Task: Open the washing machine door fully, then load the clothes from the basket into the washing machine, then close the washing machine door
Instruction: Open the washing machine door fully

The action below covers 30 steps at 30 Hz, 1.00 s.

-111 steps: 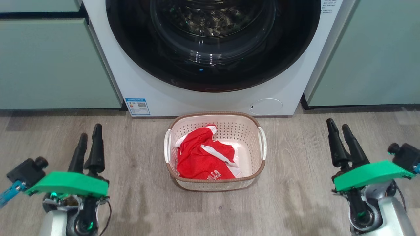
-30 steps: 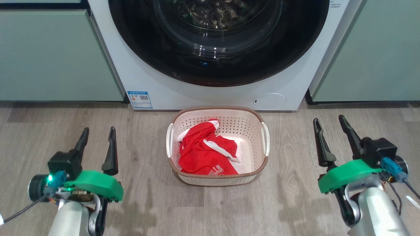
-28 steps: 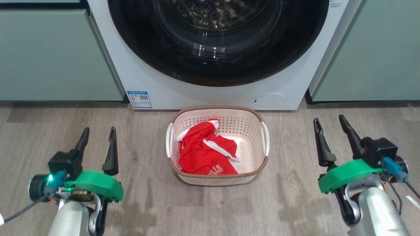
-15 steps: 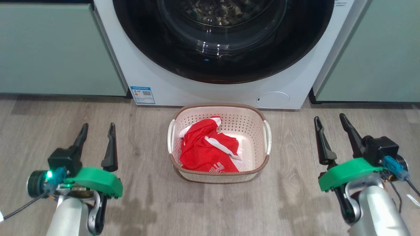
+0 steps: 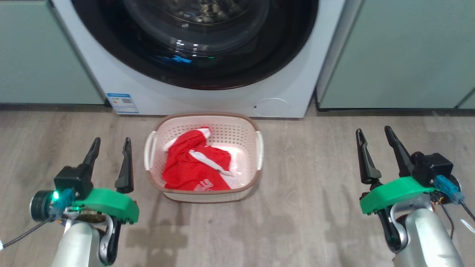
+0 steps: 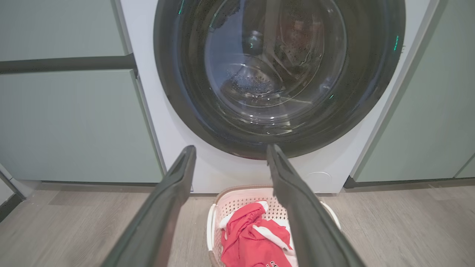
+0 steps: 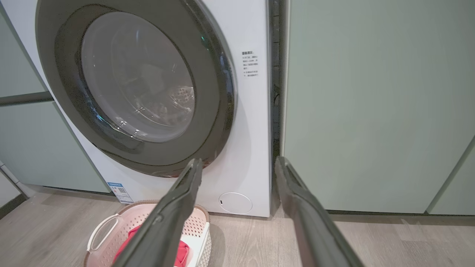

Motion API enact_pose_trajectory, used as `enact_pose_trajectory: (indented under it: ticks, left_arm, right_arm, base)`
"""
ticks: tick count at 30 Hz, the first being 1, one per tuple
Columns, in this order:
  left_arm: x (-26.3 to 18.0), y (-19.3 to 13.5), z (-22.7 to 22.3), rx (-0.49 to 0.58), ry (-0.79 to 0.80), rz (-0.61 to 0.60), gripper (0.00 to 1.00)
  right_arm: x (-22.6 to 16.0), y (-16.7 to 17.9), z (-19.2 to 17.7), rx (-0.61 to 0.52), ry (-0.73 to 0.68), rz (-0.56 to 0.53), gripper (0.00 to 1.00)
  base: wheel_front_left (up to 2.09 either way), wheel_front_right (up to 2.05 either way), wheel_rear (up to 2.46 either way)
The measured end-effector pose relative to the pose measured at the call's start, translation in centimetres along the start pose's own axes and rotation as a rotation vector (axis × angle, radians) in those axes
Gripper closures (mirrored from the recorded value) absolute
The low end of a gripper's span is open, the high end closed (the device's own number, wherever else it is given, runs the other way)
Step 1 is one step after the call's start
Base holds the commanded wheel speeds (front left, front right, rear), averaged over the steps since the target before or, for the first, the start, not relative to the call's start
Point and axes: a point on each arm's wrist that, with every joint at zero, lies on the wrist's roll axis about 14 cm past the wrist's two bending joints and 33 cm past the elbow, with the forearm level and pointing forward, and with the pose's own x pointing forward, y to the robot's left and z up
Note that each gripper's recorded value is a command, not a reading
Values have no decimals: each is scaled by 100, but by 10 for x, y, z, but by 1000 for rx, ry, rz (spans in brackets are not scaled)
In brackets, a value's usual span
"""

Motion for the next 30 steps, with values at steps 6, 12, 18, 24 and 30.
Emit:
enact_pose_trajectory:
  ticks: [6,12,18,24,30]
  left_arm:
    - [4,-6,5,-9,-19,-15,0]
    - [6,-10,8,-13,-27,-38,0]
    - [6,-13,8,-15,-28,-49,0]
    - [6,-13,9,-13,-31,-50,0]
    - [6,-13,10,-13,-33,-49,0]
  right_arm:
    - [-1,-6,-1,0,0,-15,0]
    - [-1,-9,1,2,-7,-23,0]
    - [0,-10,5,11,-21,-26,0]
    - [0,-10,5,18,-23,-29,0]
    - [-1,-10,6,18,-24,-28,0]
  base:
    - [101,101,-202]
    - [54,54,-107]
    - [4,4,-9]
    - [0,0,0]
    - [0,0,0]
